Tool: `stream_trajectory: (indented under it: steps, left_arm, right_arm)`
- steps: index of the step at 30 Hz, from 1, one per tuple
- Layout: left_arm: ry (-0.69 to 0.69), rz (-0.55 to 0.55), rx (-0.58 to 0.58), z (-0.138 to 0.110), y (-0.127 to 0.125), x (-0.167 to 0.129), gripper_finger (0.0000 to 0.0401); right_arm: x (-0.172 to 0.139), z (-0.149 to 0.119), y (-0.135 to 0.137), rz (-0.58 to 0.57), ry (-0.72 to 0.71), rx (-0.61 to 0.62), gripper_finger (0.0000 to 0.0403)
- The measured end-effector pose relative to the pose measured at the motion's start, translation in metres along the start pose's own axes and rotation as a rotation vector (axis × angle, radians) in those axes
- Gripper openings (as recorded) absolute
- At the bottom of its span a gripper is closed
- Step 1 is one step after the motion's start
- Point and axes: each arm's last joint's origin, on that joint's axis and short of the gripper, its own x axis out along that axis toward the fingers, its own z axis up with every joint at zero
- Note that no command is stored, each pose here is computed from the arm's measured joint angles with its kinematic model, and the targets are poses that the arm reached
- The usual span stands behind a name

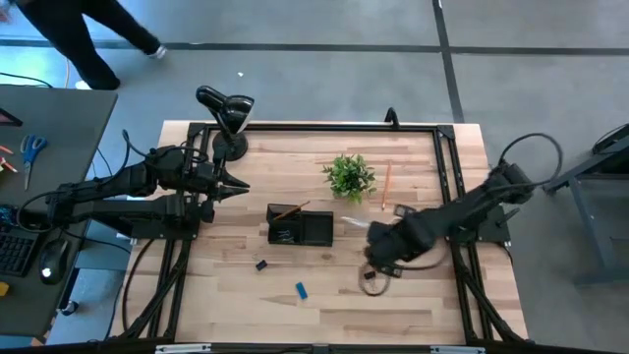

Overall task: Pick and place office supplies into organizer
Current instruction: Put the yellow scissors into the black desk organizer

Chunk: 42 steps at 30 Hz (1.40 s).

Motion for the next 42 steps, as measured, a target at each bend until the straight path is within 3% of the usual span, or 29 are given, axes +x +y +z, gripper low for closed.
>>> stream_trajectory:
  steps: [6,13,21,28,34,42]
  left_arm:
    - [-0.005,0.001,0.001,0.001,0.0,0.0,0.0037]
    - [-0.005,0.004,0.002,0.0,0.0,0.0,0.0037]
    - [-0.004,0.011,0.006,0.0,0.0,0.0,0.0037]
    - [-0.001,0.011,0.008,0.0,0.0,0.0,0.0037]
    - [0.001,0.011,0.024,0.0,0.0,0.0,0.0037]
    - [0.002,0.032,0.026,0.0,0.001,0.0,0.0037]
  right_arm:
    - [0.012,0.057,0.001,-0.129,0.109,-0.16,0.0009]
    - [-0.009,0.115,0.008,-0.249,-0.106,-0.357,0.0009]
    - [0.002,0.159,0.014,-0.338,-0.149,-0.557,0.0009]
    - [0.021,0.169,0.003,-0.525,-0.066,-0.727,0.0009]
    - [0.017,0.172,-0.003,-0.723,-0.03,-0.868,0.001]
    - [0.017,0.173,-0.005,-0.77,0.049,-1.052,0.001]
